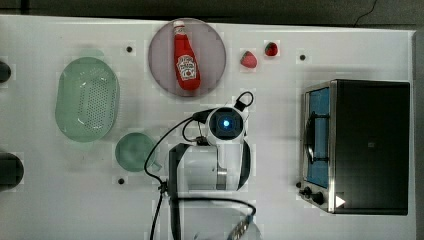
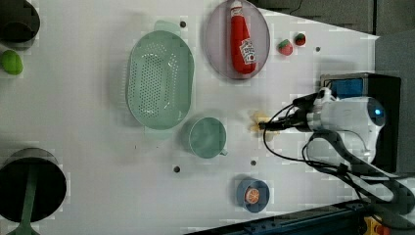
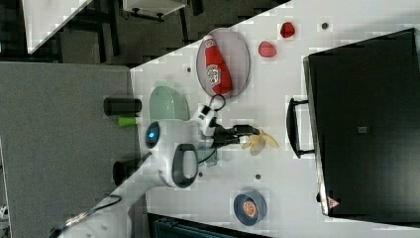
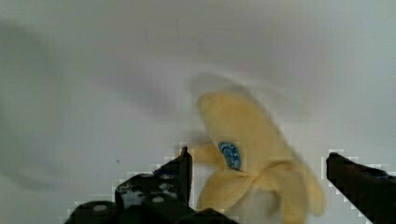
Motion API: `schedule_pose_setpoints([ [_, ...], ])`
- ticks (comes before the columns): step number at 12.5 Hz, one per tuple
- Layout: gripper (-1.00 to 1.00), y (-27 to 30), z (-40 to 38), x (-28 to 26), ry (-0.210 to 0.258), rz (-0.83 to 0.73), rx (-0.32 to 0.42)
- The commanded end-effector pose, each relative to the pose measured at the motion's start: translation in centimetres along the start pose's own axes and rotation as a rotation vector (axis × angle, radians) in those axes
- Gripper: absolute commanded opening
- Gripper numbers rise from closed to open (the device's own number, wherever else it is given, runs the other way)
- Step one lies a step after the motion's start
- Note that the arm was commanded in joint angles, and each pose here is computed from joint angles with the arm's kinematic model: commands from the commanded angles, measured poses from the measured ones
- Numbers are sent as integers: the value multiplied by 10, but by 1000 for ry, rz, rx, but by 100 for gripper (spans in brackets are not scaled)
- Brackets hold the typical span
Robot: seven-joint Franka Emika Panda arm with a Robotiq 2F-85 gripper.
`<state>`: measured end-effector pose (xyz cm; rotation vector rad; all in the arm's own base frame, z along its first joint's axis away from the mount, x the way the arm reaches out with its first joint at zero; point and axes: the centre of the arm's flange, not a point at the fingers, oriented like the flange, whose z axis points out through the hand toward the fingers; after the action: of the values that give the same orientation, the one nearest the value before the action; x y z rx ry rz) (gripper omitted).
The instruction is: Pick Banana and place it in mug.
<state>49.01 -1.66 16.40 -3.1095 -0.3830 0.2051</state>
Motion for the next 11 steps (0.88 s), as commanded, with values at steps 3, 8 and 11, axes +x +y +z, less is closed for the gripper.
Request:
schedule_pose_setpoints([
  [3, 100, 11, 21, -10, 26, -31, -5],
  [8, -4, 13, 17, -8, 38, -29, -9],
  [11, -37, 16, -4, -5, 66, -25, -17],
])
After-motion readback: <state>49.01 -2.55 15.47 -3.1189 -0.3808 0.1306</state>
